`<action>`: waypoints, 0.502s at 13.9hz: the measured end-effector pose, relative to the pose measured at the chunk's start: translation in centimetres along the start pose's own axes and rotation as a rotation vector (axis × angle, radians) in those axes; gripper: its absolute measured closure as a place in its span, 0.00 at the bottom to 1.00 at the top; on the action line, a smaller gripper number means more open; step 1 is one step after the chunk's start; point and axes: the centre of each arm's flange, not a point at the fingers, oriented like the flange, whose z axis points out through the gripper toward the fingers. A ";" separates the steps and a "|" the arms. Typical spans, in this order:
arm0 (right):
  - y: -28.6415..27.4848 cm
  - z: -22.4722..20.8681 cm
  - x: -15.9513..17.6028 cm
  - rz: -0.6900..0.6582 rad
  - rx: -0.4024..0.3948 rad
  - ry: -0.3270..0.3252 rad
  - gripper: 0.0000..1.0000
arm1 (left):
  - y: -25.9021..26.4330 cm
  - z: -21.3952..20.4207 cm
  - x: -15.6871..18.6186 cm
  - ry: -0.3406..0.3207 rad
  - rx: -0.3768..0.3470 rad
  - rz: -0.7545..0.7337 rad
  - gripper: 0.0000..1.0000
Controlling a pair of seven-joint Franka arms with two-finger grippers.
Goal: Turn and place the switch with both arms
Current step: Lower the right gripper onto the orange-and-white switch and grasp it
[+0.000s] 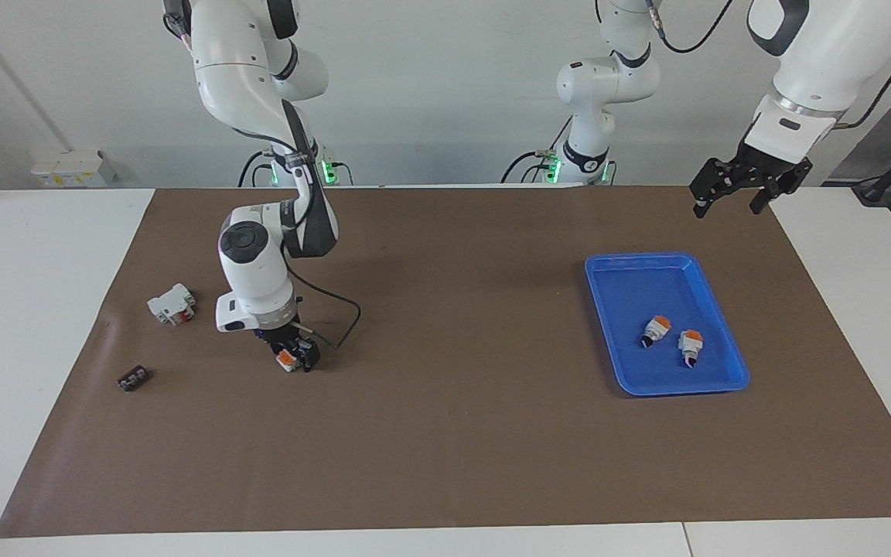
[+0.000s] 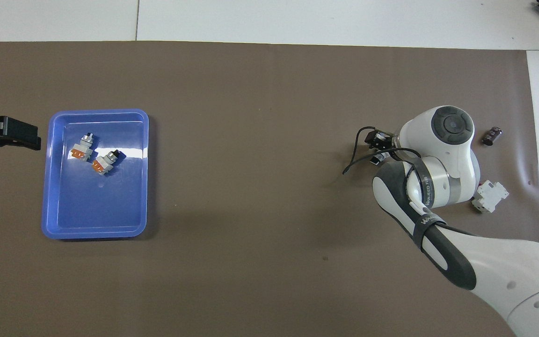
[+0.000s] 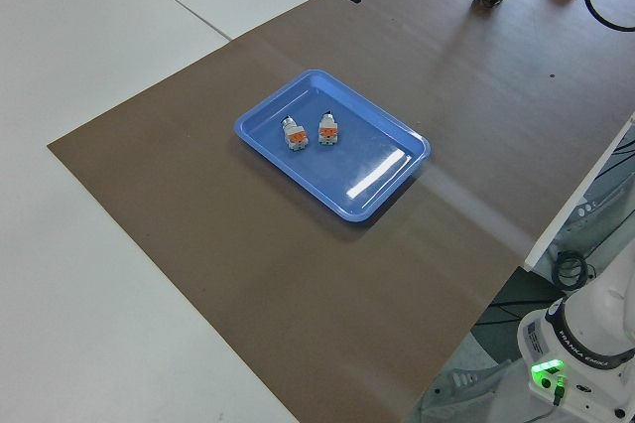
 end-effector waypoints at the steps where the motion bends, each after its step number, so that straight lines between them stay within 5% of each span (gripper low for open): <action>1: -0.1 -0.2 0.1 0.000 0.004 0.002 0.44 | 0.0 0.0 0.0 0.000 0.000 0.000 0.00; 2: -0.1 -0.5 0.1 -0.008 0.002 0.001 0.56 | 0.0 0.0 0.0 0.000 0.000 0.000 0.00; 7: -0.2 -4.5 0.8 -0.061 -0.008 -0.090 0.58 | 0.0 0.0 0.0 0.000 0.000 0.000 0.00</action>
